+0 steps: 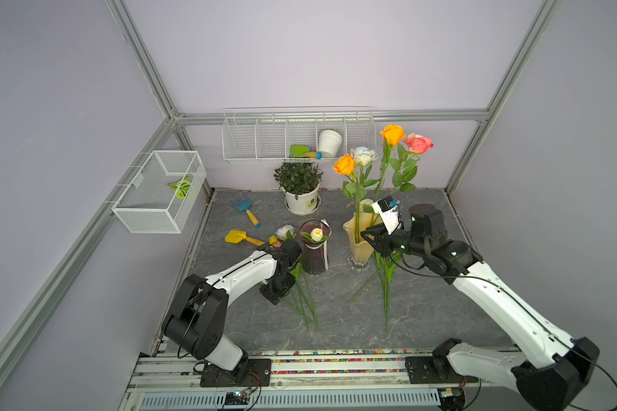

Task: Arrange the flowers in different vases according to their variety
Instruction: Pick up the flower at the center of the board.

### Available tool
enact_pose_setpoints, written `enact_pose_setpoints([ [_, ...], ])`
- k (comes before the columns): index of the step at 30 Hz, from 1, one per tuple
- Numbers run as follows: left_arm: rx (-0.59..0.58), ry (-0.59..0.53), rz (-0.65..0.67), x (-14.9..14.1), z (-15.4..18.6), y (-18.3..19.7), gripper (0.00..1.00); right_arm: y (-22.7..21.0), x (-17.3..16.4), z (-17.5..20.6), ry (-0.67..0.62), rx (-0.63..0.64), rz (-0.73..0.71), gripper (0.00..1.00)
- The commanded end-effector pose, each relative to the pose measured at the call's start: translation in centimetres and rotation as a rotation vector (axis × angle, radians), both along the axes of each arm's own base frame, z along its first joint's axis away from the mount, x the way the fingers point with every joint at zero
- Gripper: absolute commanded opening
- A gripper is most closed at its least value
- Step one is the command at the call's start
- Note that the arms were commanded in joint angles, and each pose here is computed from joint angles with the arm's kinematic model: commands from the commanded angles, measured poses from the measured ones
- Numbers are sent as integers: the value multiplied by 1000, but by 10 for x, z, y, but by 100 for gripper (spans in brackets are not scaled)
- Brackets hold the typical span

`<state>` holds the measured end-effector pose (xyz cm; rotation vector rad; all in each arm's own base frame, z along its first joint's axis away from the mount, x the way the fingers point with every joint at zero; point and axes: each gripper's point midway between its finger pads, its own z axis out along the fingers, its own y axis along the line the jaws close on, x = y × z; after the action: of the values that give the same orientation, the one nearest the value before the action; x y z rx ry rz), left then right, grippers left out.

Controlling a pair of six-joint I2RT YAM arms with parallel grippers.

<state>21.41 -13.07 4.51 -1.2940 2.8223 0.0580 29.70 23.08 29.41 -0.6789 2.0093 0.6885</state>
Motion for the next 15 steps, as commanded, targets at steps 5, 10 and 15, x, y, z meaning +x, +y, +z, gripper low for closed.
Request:
enact_pose_setpoints([
  [5, 36, 83, 27, -12, -29, 5, 55, 2, -6, -9, 14, -9, 27, 30],
  [10, 66, 58, 49, -7, -34, 9, 52, -1, -12, -6, 11, 3, 25, 30],
  [15, 79, 62, 53, -3, -45, 9, 28, -5, -20, -5, 14, 10, 18, 30],
])
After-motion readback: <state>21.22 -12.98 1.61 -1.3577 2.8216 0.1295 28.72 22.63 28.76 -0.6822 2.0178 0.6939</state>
